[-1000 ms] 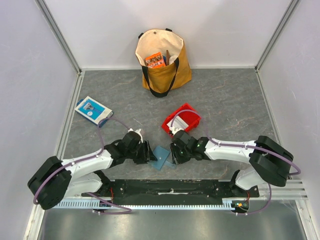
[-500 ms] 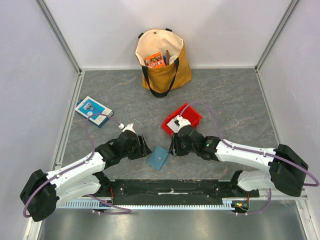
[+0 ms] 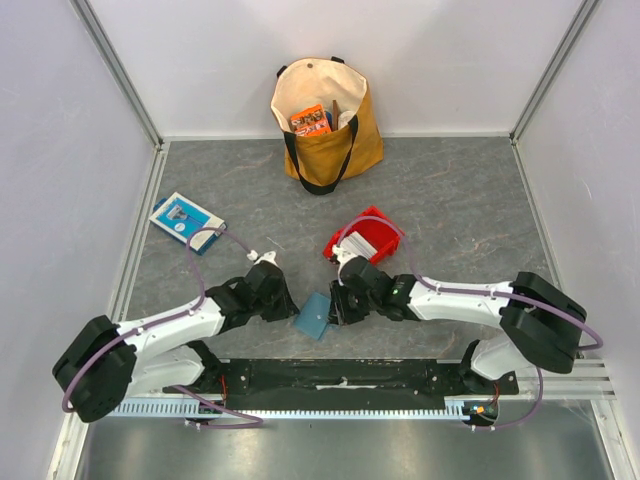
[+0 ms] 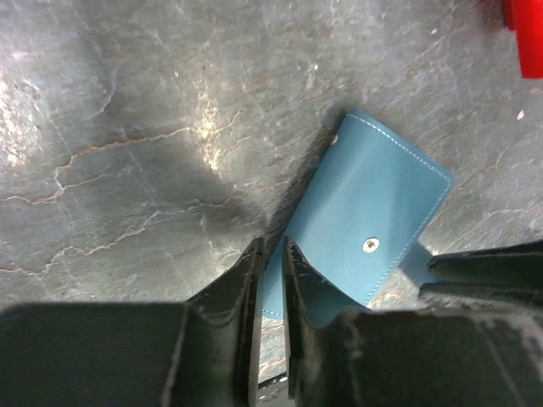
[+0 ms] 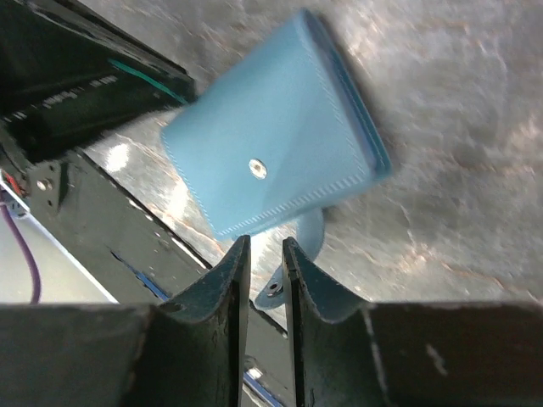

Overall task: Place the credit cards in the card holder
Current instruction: Open the card holder at the corner of the board, then pick up the credit card from the storage box.

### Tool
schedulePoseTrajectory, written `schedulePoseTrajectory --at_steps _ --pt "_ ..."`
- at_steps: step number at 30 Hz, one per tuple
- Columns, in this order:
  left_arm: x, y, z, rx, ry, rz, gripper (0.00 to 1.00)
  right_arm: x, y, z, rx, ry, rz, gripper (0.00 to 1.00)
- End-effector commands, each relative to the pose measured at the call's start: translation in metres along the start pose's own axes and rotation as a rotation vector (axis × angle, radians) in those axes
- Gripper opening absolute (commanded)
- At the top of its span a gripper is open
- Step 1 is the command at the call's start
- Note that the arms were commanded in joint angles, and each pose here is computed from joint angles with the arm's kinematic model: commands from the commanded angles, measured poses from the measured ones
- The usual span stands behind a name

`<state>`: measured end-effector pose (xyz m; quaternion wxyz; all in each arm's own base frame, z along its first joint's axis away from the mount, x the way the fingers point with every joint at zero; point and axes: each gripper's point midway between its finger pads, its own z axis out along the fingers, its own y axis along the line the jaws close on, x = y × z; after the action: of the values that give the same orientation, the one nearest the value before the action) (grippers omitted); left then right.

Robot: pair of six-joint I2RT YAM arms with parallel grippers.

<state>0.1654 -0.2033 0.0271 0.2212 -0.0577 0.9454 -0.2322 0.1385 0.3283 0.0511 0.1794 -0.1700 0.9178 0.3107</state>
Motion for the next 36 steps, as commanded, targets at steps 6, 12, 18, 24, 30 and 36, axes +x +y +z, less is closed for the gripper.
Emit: schedulePoseTrajectory --at_steps 6,12,18,24,30,36 --pt "0.030 -0.003 0.003 0.040 0.028 -0.057 0.11 0.033 -0.039 -0.004 0.118 0.071 -0.005 0.27" --pt "0.033 -0.013 -0.003 0.034 -0.005 -0.100 0.10 0.006 -0.056 -0.014 0.249 0.002 -0.070 0.27" --pt "-0.006 -0.018 -0.029 0.002 -0.160 -0.075 0.31 -0.092 -0.030 -0.082 0.169 -0.289 -0.138 0.42" --pt "-0.053 -0.060 -0.043 0.069 -0.274 0.053 0.69 -0.166 -0.052 -0.111 0.241 -0.382 -0.180 0.58" --pt "-0.087 -0.090 -0.019 0.152 -0.189 0.051 0.97 -0.207 -0.080 -0.100 0.221 -0.338 -0.159 0.81" --pt "-0.100 -0.107 0.003 0.292 -0.120 -0.009 0.98 -0.213 -0.094 -0.074 0.161 -0.259 -0.142 0.86"
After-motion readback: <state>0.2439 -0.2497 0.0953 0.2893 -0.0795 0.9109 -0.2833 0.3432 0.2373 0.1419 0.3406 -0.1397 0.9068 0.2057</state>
